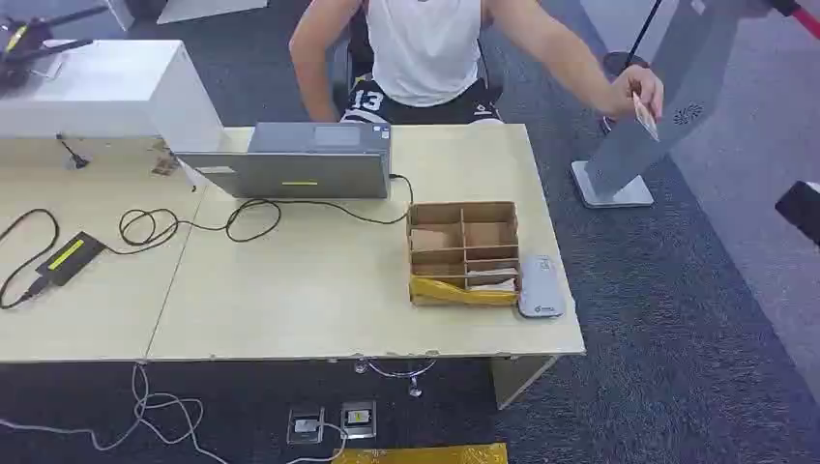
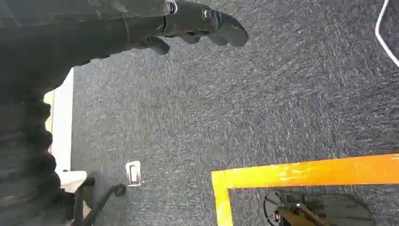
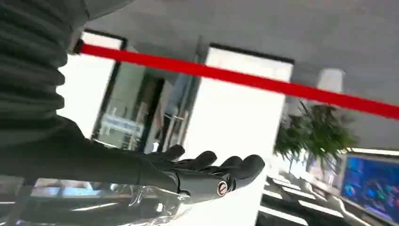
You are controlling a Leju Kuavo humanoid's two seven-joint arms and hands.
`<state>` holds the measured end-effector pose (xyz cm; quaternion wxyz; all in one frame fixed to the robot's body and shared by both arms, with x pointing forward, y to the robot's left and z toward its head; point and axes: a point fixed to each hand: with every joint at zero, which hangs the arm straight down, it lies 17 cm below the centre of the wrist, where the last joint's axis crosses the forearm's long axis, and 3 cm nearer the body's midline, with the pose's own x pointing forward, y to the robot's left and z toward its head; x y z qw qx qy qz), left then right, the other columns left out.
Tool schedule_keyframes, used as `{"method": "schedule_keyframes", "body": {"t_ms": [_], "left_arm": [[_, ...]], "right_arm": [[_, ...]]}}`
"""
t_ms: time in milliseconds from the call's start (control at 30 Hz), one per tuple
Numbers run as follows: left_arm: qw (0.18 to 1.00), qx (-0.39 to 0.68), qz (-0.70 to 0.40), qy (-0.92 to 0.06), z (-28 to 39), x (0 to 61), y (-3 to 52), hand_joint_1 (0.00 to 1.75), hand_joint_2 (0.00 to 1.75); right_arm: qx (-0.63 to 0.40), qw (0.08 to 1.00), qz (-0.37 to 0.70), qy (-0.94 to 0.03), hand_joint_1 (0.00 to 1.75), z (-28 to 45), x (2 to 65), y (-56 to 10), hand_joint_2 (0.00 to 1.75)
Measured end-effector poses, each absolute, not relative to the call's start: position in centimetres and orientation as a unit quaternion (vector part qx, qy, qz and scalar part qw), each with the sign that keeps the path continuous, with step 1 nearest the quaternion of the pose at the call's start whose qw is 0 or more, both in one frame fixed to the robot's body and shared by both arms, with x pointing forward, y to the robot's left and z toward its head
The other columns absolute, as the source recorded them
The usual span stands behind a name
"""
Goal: Pass the card to the sensor for recognition and then transmit it.
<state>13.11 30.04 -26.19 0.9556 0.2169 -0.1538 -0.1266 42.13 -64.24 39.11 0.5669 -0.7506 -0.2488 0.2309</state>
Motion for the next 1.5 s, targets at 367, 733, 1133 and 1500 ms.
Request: {"method": "schedule_keyframes", "body": {"t_ms": [367,733,1133,1500], "left_arm": [[0.957,0.215,-0.123,-0.152,-26.2,13.0,29.9,0.0,1.75],[0.957,0.215,-0.121,-0.152,-26.2,13.0,29.9,0.0,1.75],[0.952,0.211,-0.151,-0.163,-26.1,13.7,29.5,0.0,1.75],[0.948,0.207,-0.175,-0.167,-26.0,14.5,29.0,0.0,1.75]], "right_arm": [[-0.77,0.478,0.24,-0.347,0.0,49.0,45.5,-56.9,1.75],[-0.772,0.387,0.299,-0.405,0.0,54.1,48.8,-47.1,1.75],[-0.73,0.308,0.388,-0.47,0.0,53.8,52.9,-34.9,1.75],[-0.584,0.211,0.427,-0.658,0.0,45.9,54.8,-16.4,1.75]]}}
